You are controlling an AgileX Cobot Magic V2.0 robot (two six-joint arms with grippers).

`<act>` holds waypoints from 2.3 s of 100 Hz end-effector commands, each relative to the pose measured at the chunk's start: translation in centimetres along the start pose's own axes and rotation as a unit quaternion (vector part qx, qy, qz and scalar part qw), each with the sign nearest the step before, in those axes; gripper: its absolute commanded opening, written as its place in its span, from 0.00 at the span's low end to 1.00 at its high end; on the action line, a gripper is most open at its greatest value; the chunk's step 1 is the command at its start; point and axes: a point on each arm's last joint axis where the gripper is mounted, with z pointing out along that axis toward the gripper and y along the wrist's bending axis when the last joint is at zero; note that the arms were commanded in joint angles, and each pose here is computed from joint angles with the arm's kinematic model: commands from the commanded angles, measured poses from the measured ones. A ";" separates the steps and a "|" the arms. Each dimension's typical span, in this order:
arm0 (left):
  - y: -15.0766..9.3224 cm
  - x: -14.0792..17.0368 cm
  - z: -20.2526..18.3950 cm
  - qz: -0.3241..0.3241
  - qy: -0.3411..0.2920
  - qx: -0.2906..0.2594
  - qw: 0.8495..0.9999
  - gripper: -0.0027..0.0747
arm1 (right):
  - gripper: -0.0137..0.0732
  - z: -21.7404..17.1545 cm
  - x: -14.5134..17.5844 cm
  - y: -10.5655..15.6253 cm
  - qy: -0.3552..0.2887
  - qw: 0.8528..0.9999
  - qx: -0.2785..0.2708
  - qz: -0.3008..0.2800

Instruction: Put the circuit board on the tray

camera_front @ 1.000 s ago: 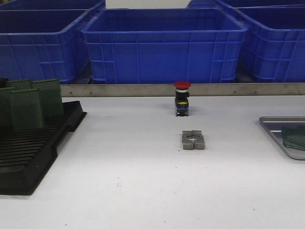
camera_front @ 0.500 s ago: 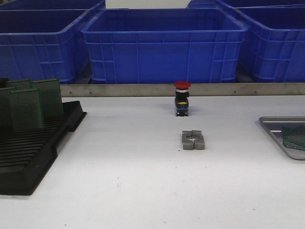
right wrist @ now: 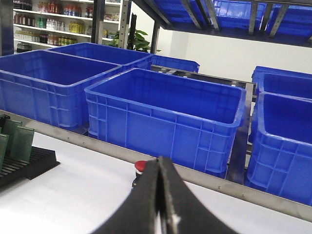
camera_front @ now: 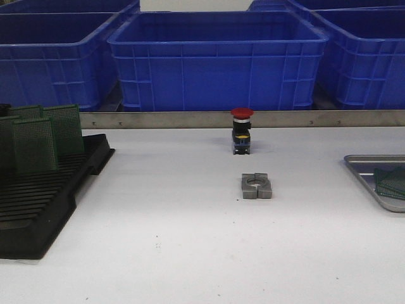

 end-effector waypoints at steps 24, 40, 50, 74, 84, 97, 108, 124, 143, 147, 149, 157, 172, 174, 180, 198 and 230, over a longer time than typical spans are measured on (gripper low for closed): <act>0.0 1.1 -0.1 -0.003 0.011 0.005 1.000 0.01 | 0.09 0.0 -0.9 -0.2 -0.015 1.000 0.009 0.006; -0.1 1.1 -0.1 -0.014 0.011 0.006 1.000 0.01 | 0.09 0.0 -0.9 -0.2 -0.015 1.000 0.009 0.006; -0.1 1.1 -0.1 -0.014 0.011 0.006 1.000 0.01 | 0.09 0.0 -0.9 -0.2 -0.015 1.000 0.009 0.006; -0.1 1.1 -0.1 -0.014 0.011 0.006 1.000 0.01 | 0.09 0.0 -0.9 -0.2 -0.015 1.000 0.009 0.006; -0.1 1.1 -0.1 -0.014 0.011 0.006 1.000 0.01 | 0.09 0.0 -0.9 -0.2 -0.015 1.000 0.009 0.006; -0.1 1.1 -0.1 -0.014 0.011 0.006 1.000 0.01 | 0.09 0.0 -0.9 -0.2 -0.015 1.000 0.009 0.006; -0.1 1.1 -0.1 -0.014 0.011 0.006 1.000 0.01 | 0.09 0.0 -0.9 -0.2 -0.015 1.000 0.009 0.006; -0.1 1.1 -0.1 -0.014 0.011 0.006 1.000 0.01 | 0.09 0.0 -0.8 -0.2 -0.013 1.000 0.010 0.007; -0.1 1.1 -0.1 -0.014 0.011 0.006 1.000 0.01 | 0.09 0.0 1.2 -1.8 0.011 0.994 0.106 0.007; -0.1 1.1 -0.1 -0.014 0.011 0.006 1.000 0.01 | 0.09 0.0 1.7 -2.0 0.021 0.993 0.119 -0.006; -0.1 1.1 -0.1 -0.014 0.011 0.006 1.000 0.01 | 0.09 0.0 2.0 -2.1 0.026 0.992 0.124 -0.012; -0.1 1.1 -0.1 -0.014 0.011 0.006 1.000 0.01 | 0.09 -0.1 3.0 -2.3 0.043 0.990 0.135 -0.012; -0.1 1.1 -0.1 -0.014 0.011 0.006 1.000 0.01 | 0.09 -0.5 4.8 -2.4 0.045 0.987 0.154 -0.011; -0.1 1.1 -0.1 -0.014 0.011 0.006 1.000 0.01 | 0.09 -0.6 5.1 -2.4 0.038 0.987 0.158 -0.006; -0.1 1.1 -0.1 -0.014 0.011 0.006 1.000 0.01 | 0.09 -0.9 5.7 -2.3 0.017 0.987 0.159 0.024; 0.0 1.1 -0.1 -0.014 0.012 0.005 1.000 0.01 | 0.09 -1.1 6.2 -2.3 0.048 0.985 0.166 0.024; 0.0 1.1 -0.1 -0.014 0.012 0.005 1.000 0.01 | 0.09 -1.1 6.2 -2.3 0.044 0.985 0.165 0.024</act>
